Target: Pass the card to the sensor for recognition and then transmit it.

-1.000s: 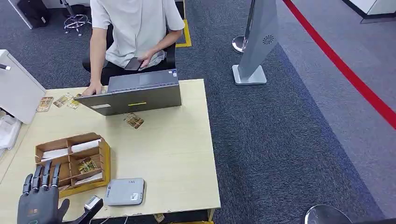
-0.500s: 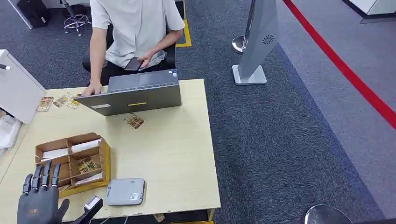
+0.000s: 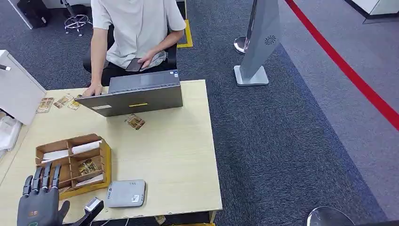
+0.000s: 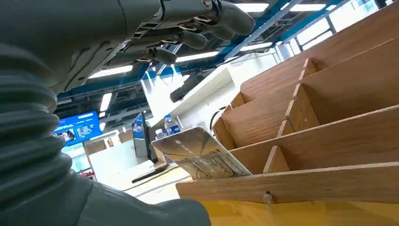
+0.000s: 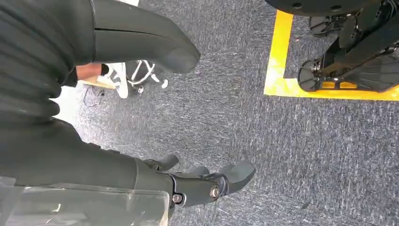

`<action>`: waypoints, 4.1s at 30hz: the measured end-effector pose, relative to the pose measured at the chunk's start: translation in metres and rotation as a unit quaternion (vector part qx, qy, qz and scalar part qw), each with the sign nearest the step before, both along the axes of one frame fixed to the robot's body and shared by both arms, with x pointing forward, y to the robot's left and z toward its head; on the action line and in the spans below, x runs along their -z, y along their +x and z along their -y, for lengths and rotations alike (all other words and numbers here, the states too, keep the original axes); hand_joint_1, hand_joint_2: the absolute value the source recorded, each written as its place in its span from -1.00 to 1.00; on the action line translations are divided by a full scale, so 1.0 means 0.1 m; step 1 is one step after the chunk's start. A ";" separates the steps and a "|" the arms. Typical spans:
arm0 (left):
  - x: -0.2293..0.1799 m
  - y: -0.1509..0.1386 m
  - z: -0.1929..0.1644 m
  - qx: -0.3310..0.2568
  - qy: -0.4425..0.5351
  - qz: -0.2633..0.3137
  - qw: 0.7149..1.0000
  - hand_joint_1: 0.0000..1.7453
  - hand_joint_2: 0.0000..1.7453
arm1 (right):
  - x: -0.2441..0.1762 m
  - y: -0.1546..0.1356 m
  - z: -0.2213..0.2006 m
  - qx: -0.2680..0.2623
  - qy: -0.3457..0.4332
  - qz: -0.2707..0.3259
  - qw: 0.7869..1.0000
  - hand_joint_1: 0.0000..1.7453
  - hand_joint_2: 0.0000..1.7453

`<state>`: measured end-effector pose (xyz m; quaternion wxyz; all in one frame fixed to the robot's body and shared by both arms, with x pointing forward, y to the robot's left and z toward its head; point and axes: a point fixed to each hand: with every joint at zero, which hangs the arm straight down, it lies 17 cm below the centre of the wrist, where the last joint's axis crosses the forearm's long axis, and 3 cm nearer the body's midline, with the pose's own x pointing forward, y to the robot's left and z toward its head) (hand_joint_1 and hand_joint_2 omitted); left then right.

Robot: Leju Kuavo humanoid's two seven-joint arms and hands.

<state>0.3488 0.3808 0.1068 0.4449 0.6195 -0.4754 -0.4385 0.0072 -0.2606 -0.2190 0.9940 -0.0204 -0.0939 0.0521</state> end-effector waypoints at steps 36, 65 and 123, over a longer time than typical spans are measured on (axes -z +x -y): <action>0.00 0.00 -0.01 0.000 0.001 0.000 1.000 -1.00 1.00 | 0.00 0.00 0.00 0.000 0.000 0.000 1.000 -1.00 1.00; -0.18 -0.05 -1.00 -0.101 0.043 0.007 0.994 -1.00 1.00 | 0.03 -0.03 0.10 -0.012 -0.010 -0.006 1.000 -1.00 1.00; -0.03 0.11 -0.74 -0.093 0.009 -0.003 0.996 -1.00 1.00 | 0.05 -0.01 0.08 -0.011 -0.008 -0.006 1.000 -1.00 1.00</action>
